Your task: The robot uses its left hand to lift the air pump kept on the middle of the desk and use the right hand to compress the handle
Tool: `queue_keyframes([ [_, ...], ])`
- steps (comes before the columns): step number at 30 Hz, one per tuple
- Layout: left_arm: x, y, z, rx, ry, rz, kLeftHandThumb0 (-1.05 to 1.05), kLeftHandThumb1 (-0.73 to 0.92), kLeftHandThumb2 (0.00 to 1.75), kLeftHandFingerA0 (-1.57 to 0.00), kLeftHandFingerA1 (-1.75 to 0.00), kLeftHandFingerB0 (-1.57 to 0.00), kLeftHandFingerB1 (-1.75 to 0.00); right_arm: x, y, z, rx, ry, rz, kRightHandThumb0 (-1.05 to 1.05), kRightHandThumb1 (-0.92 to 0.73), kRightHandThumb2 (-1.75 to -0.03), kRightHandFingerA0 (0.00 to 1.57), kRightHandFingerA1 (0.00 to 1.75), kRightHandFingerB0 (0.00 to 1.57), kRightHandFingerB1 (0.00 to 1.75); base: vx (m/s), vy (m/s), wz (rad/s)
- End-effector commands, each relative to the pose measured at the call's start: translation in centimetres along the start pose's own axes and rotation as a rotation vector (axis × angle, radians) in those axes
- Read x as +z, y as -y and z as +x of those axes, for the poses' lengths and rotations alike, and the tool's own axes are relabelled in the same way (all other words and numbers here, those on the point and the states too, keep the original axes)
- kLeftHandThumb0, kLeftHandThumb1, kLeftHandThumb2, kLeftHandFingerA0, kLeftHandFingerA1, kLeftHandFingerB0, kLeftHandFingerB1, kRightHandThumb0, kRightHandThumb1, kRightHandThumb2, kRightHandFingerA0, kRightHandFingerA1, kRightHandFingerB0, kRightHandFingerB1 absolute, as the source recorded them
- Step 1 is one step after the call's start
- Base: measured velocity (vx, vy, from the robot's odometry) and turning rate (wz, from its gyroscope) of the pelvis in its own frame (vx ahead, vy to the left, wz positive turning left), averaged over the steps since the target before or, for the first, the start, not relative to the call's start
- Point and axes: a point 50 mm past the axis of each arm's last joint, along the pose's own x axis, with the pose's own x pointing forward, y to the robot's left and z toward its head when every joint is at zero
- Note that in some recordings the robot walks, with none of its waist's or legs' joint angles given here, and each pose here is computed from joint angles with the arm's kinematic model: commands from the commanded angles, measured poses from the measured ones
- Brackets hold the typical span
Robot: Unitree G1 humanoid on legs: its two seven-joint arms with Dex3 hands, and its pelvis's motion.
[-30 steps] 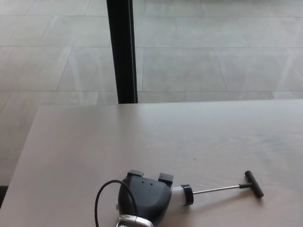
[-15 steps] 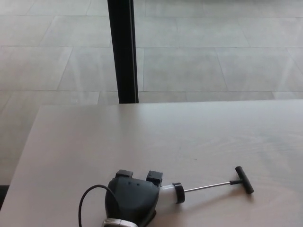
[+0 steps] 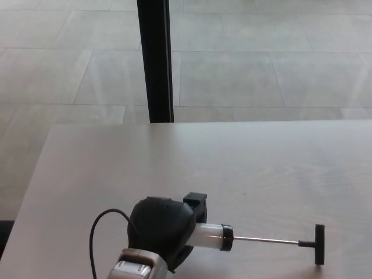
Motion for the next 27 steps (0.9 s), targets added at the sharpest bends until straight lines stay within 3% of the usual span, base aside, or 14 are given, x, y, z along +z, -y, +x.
queue_keyframes([
  [1,0.6,-1.9,1.0,0.100,0.106,-0.084,-0.12,0.54,1.19,-0.88,-1.75,-0.73,-1.54,-0.2,-2.2,1.7,0.023,-0.071,0.053,-1.04,-0.92,-1.02,0.00,0.00,0.00,0.00,0.00,0.000,0.00],
  [2,0.6,-1.9,1.0,0.100,0.102,-0.089,-0.20,0.54,1.15,-1.19,-1.44,-0.91,-1.24,-0.4,-2.7,1.9,0.028,-0.079,0.063,-1.03,-0.92,-1.02,0.00,0.00,0.00,0.00,0.00,0.000,0.00],
  [3,0.6,-2.0,1.1,0.092,0.095,-0.088,-0.14,0.58,1.14,-0.88,-1.75,-0.69,-1.52,-0.4,-3.0,2.0,0.036,-0.086,0.061,-1.03,-0.92,-1.01,0.00,0.00,0.00,0.00,0.00,0.000,0.00],
  [7,0.4,-2.0,1.3,0.084,0.079,-0.088,-0.16,0.53,1.14,-1.19,-1.45,-0.89,-1.22,-0.4,-4.7,2.3,0.079,-0.094,0.085,-1.02,-0.92,-1.03,0.00,0.00,0.00,0.00,0.00,0.000,0.00],
  [8,0.4,-2.0,1.2,0.083,0.075,-0.093,-0.16,0.53,1.14,-1.19,-1.45,-0.89,-1.22,-0.4,-4.8,2.3,0.080,-0.099,0.085,-1.02,-0.92,-1.03,0.00,0.00,0.00,0.00,0.00,0.000,0.00],
  [9,0.3,-2.0,1.3,0.091,0.077,-0.097,-0.08,0.55,1.12,-0.88,-1.75,-0.71,-1.52,-0.4,-5.0,2.3,0.079,-0.099,0.087,-1.01,-0.92,-1.03,0.00,0.00,0.00,0.00,0.00,0.000,0.00],
  [13,0.1,-2.0,1.3,0.104,0.077,-0.099,-0.07,0.56,1.13,-0.90,-1.75,-0.72,-1.55,-0.6,-5.7,2.2,0.063,-0.109,0.131,-1.01,-0.92,-0.96,0.00,0.00,0.00,0.00,0.00,0.000,0.00],
  [14,0.1,-1.9,1.3,0.120,0.084,-0.086,-0.08,0.55,1.13,-0.89,-1.75,-0.74,-1.52,-1.0,-5.8,1.9,0.053,-0.115,0.123,-1.04,-0.91,-1.36,0.00,0.13,0.00,0.00,0.00,0.000,0.00],
  [18,-0.2,-1.6,1.1,0.109,0.075,-0.080,-0.09,0.54,1.14,-0.92,-1.75,-0.75,-1.48,-1.7,-5.6,1.3,0.028,-0.121,0.133,-1.04,-0.92,-1.36,0.00,0.11,0.00,0.00,0.00,0.000,0.00],
  [19,-0.3,-1.6,1.0,0.102,0.067,-0.089,-0.15,0.53,1.15,-1.21,-1.42,-0.94,-1.21,-1.8,-5.5,1.2,0.023,-0.124,0.137,-1.04,-0.92,-1.36,0.00,0.11,0.00,0.00,0.00,0.000,0.00],
  [22,-0.6,-1.6,0.9,0.126,0.060,-0.085,-0.06,0.52,1.17,-0.90,-1.75,-0.76,-1.49,-1.9,-5.1,1.1,0.015,-0.118,0.140,-1.05,-0.92,-1.36,0.00,0.11,0.00,0.00,0.00,0.000,0.00],
  [23,-0.8,-1.8,1.1,0.131,0.057,-0.050,-0.16,0.52,1.15,-1.19,-1.41,-0.93,-1.20,-1.9,-4.8,1.0,0.011,-0.114,0.140,-1.05,-0.91,-1.35,0.00,0.11,0.00,0.00,0.00,0.000,0.00],
  [25,-1.1,-2.2,1.3,0.149,0.054,-0.042,-0.10,0.53,1.21,-0.94,-1.75,-0.79,-1.43,-1.8,-4.4,0.7,0.007,-0.111,0.123,-1.05,-0.92,-1.36,0.00,0.11,0.00,0.00,0.00,0.000,0.00],
  [27,-1.2,-2.4,1.3,0.144,0.041,-0.073,-0.12,0.57,1.17,-0.94,-1.75,-0.77,-1.42,-1.8,-3.9,0.5,0.012,-0.113,0.097,-1.04,-0.91,-1.35,0.00,0.11,0.00,0.00,0.00,0.000,0.00],
])
